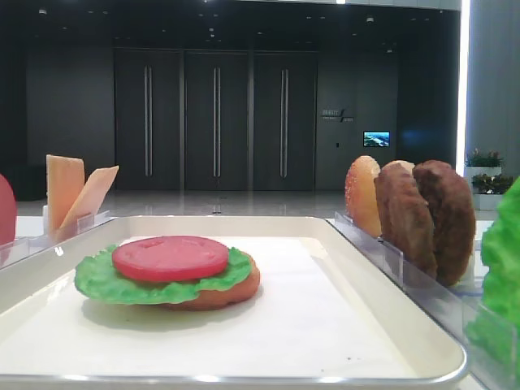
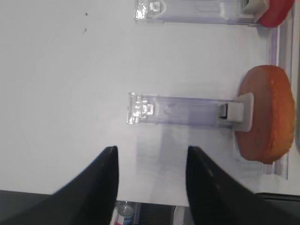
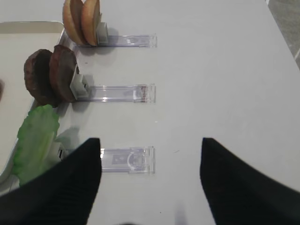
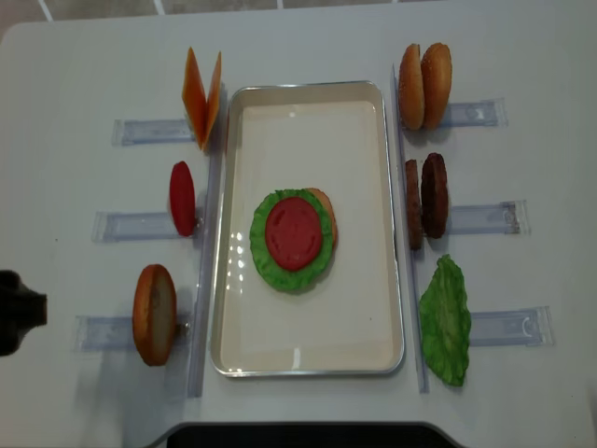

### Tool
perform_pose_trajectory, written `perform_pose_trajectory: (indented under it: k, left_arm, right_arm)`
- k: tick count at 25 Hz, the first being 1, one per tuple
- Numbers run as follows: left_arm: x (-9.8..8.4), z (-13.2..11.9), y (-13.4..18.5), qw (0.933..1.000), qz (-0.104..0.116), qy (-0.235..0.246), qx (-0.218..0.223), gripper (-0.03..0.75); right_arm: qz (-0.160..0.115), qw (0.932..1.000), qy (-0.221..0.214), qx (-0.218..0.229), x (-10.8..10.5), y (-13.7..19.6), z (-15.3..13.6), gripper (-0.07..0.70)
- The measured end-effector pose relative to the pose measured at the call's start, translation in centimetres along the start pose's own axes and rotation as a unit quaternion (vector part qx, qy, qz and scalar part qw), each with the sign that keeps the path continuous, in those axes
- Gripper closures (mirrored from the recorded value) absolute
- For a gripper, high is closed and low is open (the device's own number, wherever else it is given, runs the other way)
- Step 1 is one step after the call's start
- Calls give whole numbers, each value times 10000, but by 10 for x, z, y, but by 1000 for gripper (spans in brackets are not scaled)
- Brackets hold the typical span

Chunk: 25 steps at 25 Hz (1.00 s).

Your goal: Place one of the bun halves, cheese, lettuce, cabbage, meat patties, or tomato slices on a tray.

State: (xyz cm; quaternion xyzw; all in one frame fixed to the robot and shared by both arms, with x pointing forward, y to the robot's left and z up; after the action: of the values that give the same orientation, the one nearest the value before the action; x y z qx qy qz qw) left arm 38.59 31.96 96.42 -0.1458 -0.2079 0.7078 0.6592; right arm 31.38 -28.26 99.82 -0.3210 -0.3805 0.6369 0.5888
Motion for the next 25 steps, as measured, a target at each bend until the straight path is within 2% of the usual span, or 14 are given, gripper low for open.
perform_pose_trajectory:
  k: [4,8,12,16,22,25]
  left_arm:
    - [-4,0,25,9995,48,163,-279,366]
    - [-10,7,35,9970,-154,375,-653,366]
    - [-17,21,35,9902,-345,596,-1214,366]
    - [-17,36,37,9814,-327,645,-1776,366]
    - [-13,55,45,9644,-289,605,-2556,366]
    - [-12,57,47,9626,-284,606,-2627,366]
  right_arm:
    - [0,10000,0,0,0,0,0,196]
    - [0,10000,0,0,0,0,0,196]
    - [0,10000,0,0,0,0,0,196]
    - [0,10000,0,0,0,0,0,196]
    - [0,10000,0,0,0,0,0,196]
    - [0,10000,0,0,0,0,0,196]
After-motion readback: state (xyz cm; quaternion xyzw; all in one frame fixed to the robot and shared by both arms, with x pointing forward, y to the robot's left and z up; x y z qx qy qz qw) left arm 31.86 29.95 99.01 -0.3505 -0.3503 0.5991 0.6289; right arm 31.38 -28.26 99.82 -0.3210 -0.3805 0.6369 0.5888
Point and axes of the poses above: a point on each arm's last joint axis where the gripper is mounted, z pointing back along that axis away from the gripper, x along the wrist's bending axis when the last joint is at zero, y = z × x, the point moved 10 cm from there along -z, pointing out along that axis toward the gripper, and after that the axes turned 1 degree about -z, right-handed, at the moved point
